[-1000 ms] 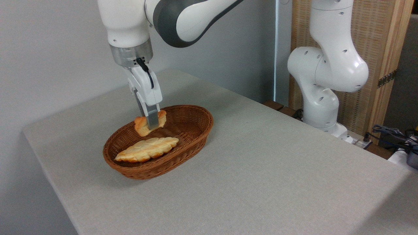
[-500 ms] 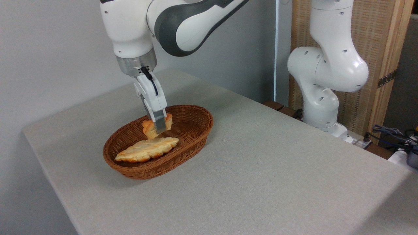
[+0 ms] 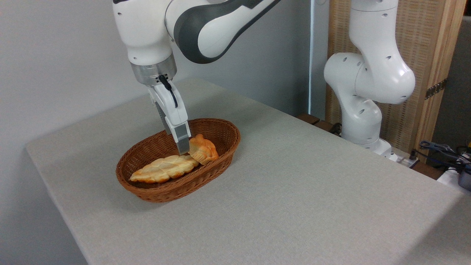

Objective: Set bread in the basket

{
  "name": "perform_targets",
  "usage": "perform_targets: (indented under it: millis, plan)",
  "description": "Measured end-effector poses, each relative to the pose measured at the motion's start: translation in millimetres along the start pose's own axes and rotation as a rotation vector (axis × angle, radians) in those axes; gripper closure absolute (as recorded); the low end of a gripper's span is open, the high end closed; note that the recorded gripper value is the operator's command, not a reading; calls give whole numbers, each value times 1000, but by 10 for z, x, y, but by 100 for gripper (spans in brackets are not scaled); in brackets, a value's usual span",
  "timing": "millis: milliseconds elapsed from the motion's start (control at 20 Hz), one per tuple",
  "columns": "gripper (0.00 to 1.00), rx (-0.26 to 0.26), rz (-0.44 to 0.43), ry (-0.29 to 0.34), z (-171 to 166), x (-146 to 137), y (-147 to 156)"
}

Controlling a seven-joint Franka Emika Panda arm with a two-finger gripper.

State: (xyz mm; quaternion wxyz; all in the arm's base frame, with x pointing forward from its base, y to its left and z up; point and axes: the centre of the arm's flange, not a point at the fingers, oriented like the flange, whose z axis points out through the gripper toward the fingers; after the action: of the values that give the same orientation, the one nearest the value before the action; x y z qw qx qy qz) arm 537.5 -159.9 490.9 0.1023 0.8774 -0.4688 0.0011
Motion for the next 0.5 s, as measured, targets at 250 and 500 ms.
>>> perform_targets:
  millis: [250, 500]
  plan:
    - [0, 24, -1, 27, -150, 25, -33]
    - [0, 67, -43, 66, -833, -107, -240]
